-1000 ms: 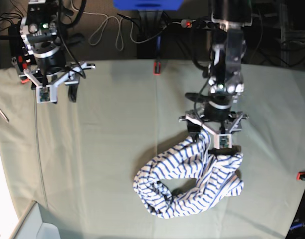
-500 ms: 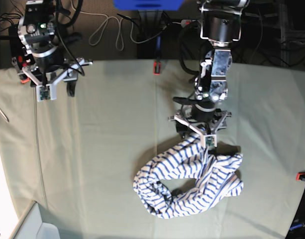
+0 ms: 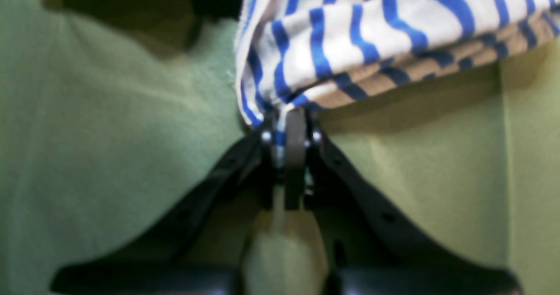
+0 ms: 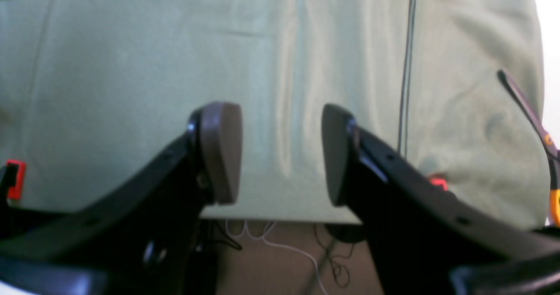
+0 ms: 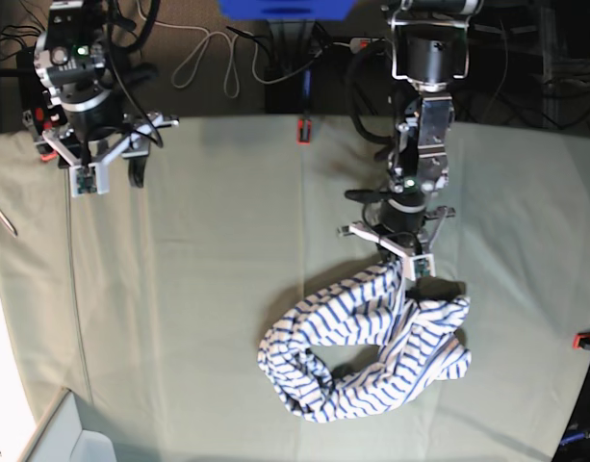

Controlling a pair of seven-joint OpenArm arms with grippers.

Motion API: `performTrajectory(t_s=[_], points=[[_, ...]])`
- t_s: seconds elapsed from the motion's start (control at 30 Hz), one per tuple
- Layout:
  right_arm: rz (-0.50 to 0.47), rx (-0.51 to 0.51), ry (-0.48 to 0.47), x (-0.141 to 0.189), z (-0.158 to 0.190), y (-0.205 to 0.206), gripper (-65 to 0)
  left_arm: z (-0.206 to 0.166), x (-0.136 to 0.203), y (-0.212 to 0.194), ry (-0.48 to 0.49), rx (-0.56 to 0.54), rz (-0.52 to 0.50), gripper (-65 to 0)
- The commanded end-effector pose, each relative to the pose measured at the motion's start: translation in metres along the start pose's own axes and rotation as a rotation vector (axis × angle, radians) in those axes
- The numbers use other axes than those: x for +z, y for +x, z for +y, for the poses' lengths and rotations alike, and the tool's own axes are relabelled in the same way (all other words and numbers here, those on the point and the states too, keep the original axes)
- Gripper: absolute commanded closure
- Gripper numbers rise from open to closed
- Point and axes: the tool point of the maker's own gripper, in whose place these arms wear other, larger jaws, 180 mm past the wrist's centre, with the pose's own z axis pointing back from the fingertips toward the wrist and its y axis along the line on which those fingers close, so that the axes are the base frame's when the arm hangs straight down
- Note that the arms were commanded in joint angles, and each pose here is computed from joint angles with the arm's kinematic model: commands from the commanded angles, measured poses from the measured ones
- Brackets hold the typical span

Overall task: Layout the t-shirt on the table in an organized manner, then fold the t-shirt properly
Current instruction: 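Lower the left gripper onto the striped shirt and grasp a fold, then lift the grasped fabric with the left gripper and release it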

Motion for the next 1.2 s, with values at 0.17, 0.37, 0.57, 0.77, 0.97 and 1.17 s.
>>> performTrajectory(t_s=[0.17,0.37,0.57,0.77,0.97,1.17], points=[[-0.038,0.009,0.006,0.002,0.000,0.010,-30.6,0.009,0.067,0.026,-0.013,0.069,-0.162,-0.1],[-0.043,0.008,0.006,0.002,0.000,0.011,-30.6,0.047,0.167,0.008,0.057,0.008,-0.179,-0.1],[-0.057,0.003,0.016,0.000,0.004,0.015,-30.6,0.156,0.206,-0.008,0.292,0.118,-0.217,-0.1],[-0.073,0.005,0.016,-0.001,0.004,0.021,-30.6,0.209,0.212,-0.013,0.354,0.239,-0.218,-3.3],[-0.066,0.005,0.015,-0.001,0.003,0.020,-30.6,0.208,0.209,-0.002,0.336,0.286,-0.253,-30.0],[-0.063,0.005,0.015,-0.001,0.003,0.019,-30.6,0.187,0.211,0.047,0.271,0.270,-0.376,-35.6]])
